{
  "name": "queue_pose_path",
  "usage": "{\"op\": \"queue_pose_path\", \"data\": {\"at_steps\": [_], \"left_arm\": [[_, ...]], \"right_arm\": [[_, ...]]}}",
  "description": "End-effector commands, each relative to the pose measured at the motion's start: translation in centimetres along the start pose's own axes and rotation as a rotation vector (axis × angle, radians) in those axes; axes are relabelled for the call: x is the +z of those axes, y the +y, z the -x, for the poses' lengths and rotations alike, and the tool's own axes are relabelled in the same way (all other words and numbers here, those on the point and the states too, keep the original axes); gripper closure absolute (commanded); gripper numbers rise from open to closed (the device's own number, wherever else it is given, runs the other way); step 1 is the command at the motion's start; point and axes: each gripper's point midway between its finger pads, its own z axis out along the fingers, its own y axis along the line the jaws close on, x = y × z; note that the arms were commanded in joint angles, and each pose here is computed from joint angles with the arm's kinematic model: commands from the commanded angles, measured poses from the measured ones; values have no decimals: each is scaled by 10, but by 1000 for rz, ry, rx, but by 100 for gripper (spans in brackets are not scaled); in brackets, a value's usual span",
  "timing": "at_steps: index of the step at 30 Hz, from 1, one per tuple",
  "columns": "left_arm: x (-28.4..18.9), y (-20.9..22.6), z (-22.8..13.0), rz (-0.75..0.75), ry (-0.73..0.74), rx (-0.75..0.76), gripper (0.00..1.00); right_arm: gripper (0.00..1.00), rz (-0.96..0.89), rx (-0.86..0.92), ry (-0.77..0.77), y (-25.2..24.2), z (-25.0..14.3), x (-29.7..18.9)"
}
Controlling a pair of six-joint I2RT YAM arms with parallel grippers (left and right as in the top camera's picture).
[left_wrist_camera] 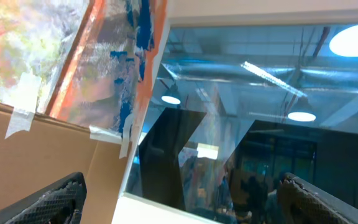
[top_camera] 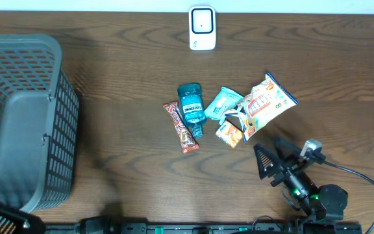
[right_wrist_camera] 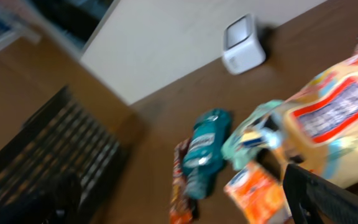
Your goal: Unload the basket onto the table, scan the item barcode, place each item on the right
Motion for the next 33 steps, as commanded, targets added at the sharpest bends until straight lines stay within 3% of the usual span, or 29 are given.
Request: {"op": "queue_pose_path", "data": {"at_steps": [1, 10, 16, 33], "left_arm": [[-13, -2, 17, -25, -49, -23, 2], [-39, 2, 36, -41, -115, -46, 2], [-54, 8, 46, -54, -154, -76, 2], [-47, 7, 32, -61, -125, -80, 2]], "right_arm": [[1, 104, 21, 96, 17, -17, -2], [1, 199, 27, 183, 33, -32, -6], [1, 201, 147, 208, 36, -34, -7], [1, 246, 193, 263, 44, -41, -11]]}}
